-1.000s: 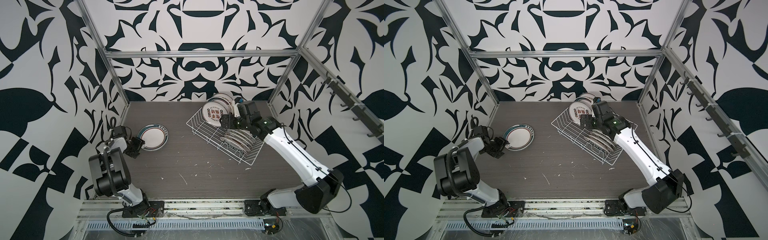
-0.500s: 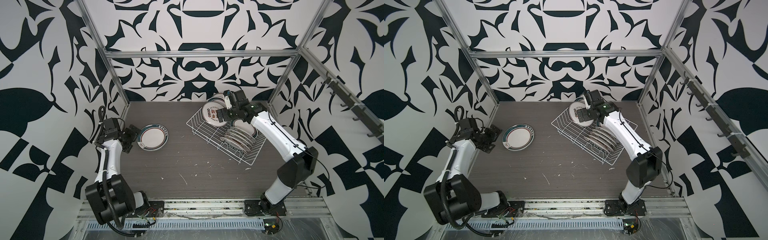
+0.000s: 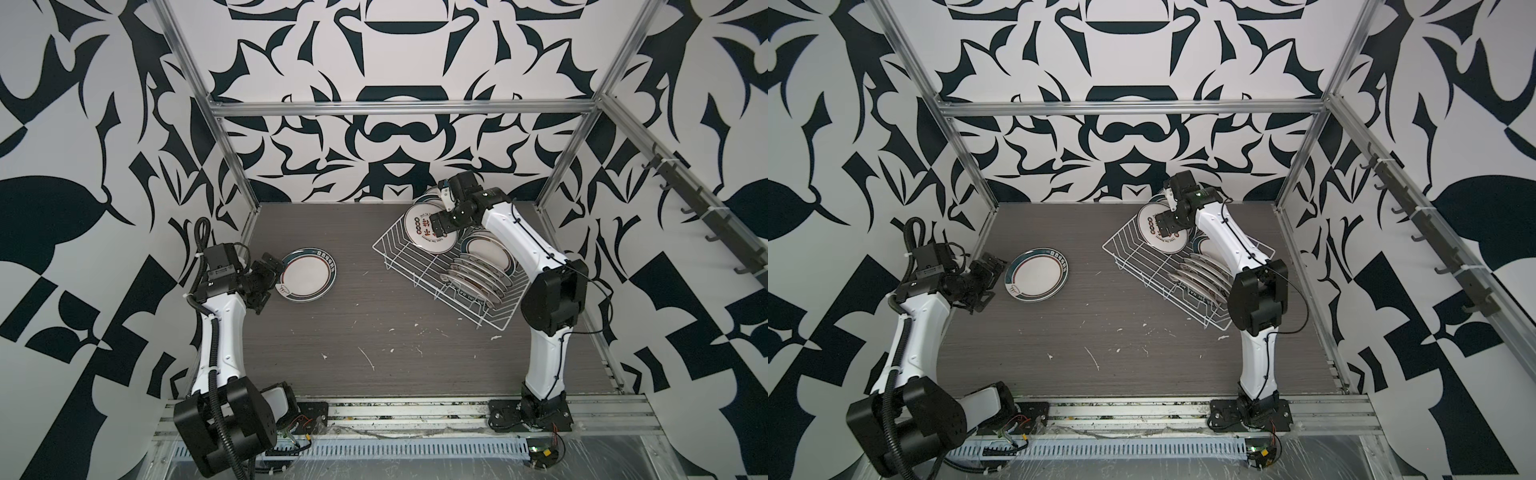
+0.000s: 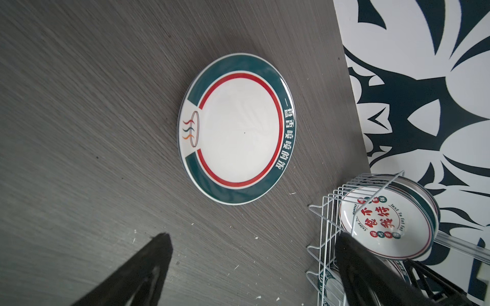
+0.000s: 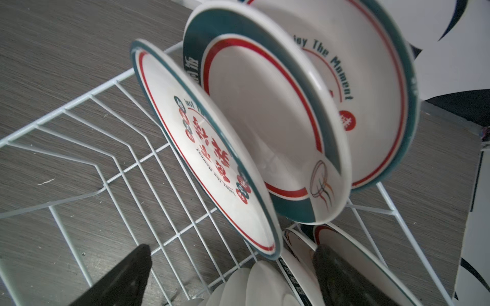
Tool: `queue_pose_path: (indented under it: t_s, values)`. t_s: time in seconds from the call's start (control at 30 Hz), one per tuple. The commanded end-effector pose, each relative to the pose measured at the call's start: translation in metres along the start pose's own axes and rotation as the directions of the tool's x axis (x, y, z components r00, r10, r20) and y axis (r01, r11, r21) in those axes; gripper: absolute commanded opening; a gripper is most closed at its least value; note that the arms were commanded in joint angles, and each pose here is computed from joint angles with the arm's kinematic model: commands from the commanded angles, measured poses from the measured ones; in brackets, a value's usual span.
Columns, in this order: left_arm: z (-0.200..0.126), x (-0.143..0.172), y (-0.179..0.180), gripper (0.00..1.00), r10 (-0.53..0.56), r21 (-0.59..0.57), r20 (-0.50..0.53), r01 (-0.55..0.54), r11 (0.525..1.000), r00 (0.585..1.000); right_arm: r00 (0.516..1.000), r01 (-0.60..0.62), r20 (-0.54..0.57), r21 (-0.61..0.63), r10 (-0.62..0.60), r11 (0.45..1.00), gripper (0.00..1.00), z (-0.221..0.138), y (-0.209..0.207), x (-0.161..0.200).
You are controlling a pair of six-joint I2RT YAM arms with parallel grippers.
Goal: Unload the plates from the dish rack
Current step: Pick up the plate from the dish rack.
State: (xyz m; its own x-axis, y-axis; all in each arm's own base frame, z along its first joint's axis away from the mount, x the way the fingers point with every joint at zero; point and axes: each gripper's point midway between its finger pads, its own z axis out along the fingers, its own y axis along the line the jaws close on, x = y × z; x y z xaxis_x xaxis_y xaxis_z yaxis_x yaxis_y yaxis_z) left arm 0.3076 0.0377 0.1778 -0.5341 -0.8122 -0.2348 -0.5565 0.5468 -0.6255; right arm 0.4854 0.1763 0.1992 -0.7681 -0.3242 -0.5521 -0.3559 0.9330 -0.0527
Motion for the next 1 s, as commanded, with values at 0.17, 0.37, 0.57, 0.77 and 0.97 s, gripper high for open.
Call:
queue_pose_path:
  t_s: [0.17, 0.37, 0.57, 0.77, 0.97]
  values:
    - [-0.002, 0.016, -0.023, 0.99, 0.063, 0.080, -0.036, -0.060, 0.995, 0.997, 0.999, 0.007, 0.052, -0.014, -0.006, 1.000, 0.92, -0.006, 0.001, -0.020]
    - [0.007, 0.033, -0.041, 0.99, 0.143, 0.107, -0.083, -0.134, 0.985, 0.986, 0.998, 0.006, 0.069, -0.014, -0.005, 1.000, 0.80, 0.005, -0.004, -0.030]
    - [0.009, 0.047, -0.061, 0.99, 0.235, 0.109, -0.073, -0.226, 0.968, 0.969, 0.998, 0.024, 0.065, -0.041, -0.022, 0.999, 0.69, 0.015, -0.007, -0.033]
    - [0.008, 0.058, -0.077, 0.99, 0.326, 0.113, -0.024, -0.322, 0.940, 0.945, 0.996, 0.057, 0.065, -0.055, -0.053, 0.997, 0.59, 0.020, -0.007, -0.032]
    - [0.004, 0.055, -0.083, 0.99, 0.372, 0.110, 0.018, -0.371, 0.922, 0.928, 0.995, 0.082, 0.063, -0.061, -0.078, 0.995, 0.46, 0.025, -0.007, -0.029]
